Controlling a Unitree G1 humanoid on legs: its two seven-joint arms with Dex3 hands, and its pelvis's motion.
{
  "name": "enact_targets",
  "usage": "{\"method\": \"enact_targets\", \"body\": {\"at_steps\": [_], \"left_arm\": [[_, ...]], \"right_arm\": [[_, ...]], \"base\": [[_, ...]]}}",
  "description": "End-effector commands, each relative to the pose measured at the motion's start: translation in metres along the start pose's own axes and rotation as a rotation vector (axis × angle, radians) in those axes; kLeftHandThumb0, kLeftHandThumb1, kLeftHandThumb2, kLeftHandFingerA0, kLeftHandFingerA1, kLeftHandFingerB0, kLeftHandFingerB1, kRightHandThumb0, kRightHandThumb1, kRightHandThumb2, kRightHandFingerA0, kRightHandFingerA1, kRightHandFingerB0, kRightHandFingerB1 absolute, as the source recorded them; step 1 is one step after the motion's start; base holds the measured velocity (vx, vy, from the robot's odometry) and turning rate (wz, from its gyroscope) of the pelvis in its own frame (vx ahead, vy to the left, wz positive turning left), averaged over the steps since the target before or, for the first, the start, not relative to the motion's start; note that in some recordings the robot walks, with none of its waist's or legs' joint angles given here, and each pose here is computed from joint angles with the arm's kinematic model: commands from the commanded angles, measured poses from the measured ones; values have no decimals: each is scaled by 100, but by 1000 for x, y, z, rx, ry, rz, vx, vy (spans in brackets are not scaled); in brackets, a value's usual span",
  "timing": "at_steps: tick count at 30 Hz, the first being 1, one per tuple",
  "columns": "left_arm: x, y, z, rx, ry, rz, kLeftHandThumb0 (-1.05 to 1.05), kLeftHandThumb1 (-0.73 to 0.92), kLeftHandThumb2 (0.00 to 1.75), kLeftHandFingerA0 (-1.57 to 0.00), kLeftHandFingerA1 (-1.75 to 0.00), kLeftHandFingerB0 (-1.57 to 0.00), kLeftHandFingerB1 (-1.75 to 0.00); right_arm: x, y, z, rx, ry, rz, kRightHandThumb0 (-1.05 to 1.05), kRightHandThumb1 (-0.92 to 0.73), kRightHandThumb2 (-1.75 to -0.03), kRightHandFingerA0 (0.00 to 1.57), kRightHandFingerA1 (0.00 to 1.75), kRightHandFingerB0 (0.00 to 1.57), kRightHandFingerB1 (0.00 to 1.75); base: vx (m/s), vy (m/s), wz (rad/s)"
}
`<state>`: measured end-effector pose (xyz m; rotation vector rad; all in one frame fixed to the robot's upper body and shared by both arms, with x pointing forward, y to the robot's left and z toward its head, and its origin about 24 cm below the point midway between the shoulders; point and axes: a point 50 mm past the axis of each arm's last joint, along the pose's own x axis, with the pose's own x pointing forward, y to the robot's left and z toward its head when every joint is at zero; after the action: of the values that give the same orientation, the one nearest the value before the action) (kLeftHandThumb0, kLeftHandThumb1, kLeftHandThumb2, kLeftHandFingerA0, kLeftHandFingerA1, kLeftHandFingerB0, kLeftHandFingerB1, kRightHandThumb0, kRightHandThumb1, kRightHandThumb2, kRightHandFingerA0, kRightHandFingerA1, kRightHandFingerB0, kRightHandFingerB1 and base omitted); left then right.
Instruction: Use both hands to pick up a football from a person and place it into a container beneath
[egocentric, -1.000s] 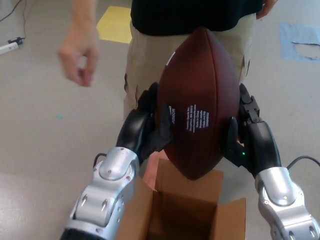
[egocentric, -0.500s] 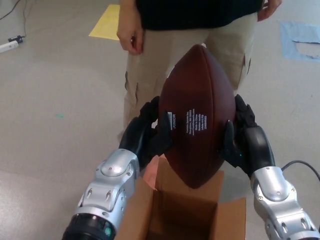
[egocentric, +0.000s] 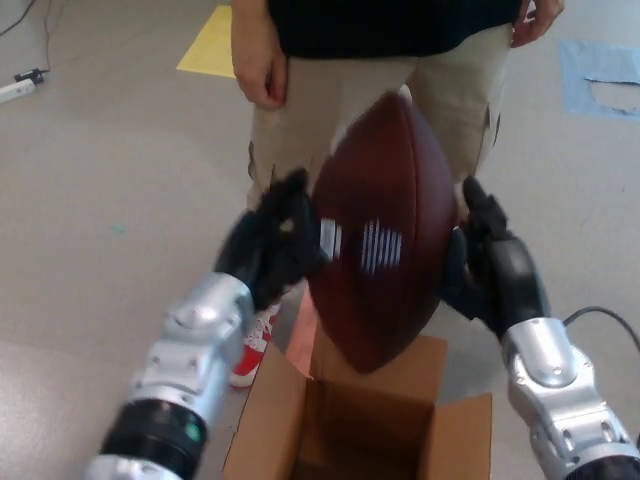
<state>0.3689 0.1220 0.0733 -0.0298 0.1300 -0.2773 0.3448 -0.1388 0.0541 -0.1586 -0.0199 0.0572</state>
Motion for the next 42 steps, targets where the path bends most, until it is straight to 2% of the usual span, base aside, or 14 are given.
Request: {"method": "enact_targets", "body": {"at_steps": [1, 5, 10, 14, 23, 28, 29, 36, 37, 38, 42], "left_arm": [[-11, 61, 32, 48, -85, 86, -102, 88, 116, 0, -4, 0, 0], [-19, 90, 51, 62, -111, 144, -103, 87, 115, 0, -6, 0, 0], [-26, 103, 52, 102, -102, 158, -101, 84, 114, 0, -4, 0, 0], [-32, 108, 48, 144, -76, 165, -101, 84, 116, 0, -4, 0, 0], [-38, 113, 48, 163, -96, 138, -102, 88, 117, 0, -5, 0, 0], [-39, 110, 45, 183, -105, 116, -103, 88, 117, 0, -6, 0, 0], [-39, 110, 45, 188, -103, 115, -103, 88, 117, 0, -5, 0, 0], [-47, 112, 40, 235, -100, 112, -103, 89, 118, 0, -5, 0, 0], [-53, 114, 32, 204, -91, 112, -102, 87, 116, 0, -5, 0, 0], [-58, 116, 28, 196, -82, 110, -103, 87, 116, 0, -5, 0, 0], [-73, 114, 10, 171, -72, 106, -101, 87, 115, 0, -5, 0, 0]], "right_arm": [[0, -44, 11, -17, -51, -61, -104, -87, -121, 0, 2, 0, 0], [-7, -59, 11, -42, -66, -87, -105, -85, -120, 0, 1, 0, 0], [-17, -68, 9, -87, -73, -103, -100, -85, -120, 0, 4, 0, 3], [-23, -72, 8, -97, -89, -117, -103, -88, -121, 0, 1, 0, 0], [-26, -87, 23, -65, -166, -134, -104, -88, -119, 0, 2, 0, 0], [-30, -87, 28, -25, -183, -128, -95, -78, -117, 0, 8, 0, 7], [-31, -86, 28, -22, -179, -128, -102, -82, -117, 0, 2, 0, 1], [-34, -89, 22, 10, -185, -116, -104, -83, -116, 0, 1, 0, 0], [-38, -94, 16, -6, -169, -122, -92, -76, -106, 0, 0, 0, 2], [-41, -96, 10, -9, -150, -124, -98, -84, -118, 0, 4, 0, 3], [-52, -101, -9, -19, -97, -125, -98, -86, -118, 0, 3, 0, 3]], "base": [[0, 0, 0], [0, 0, 0], [0, 0, 0], [0, 0, 0], [0, 0, 0], [0, 0, 0], [0, 0, 0], [0, 0, 0], [0, 0, 0], [0, 0, 0], [0, 0, 0]]}}
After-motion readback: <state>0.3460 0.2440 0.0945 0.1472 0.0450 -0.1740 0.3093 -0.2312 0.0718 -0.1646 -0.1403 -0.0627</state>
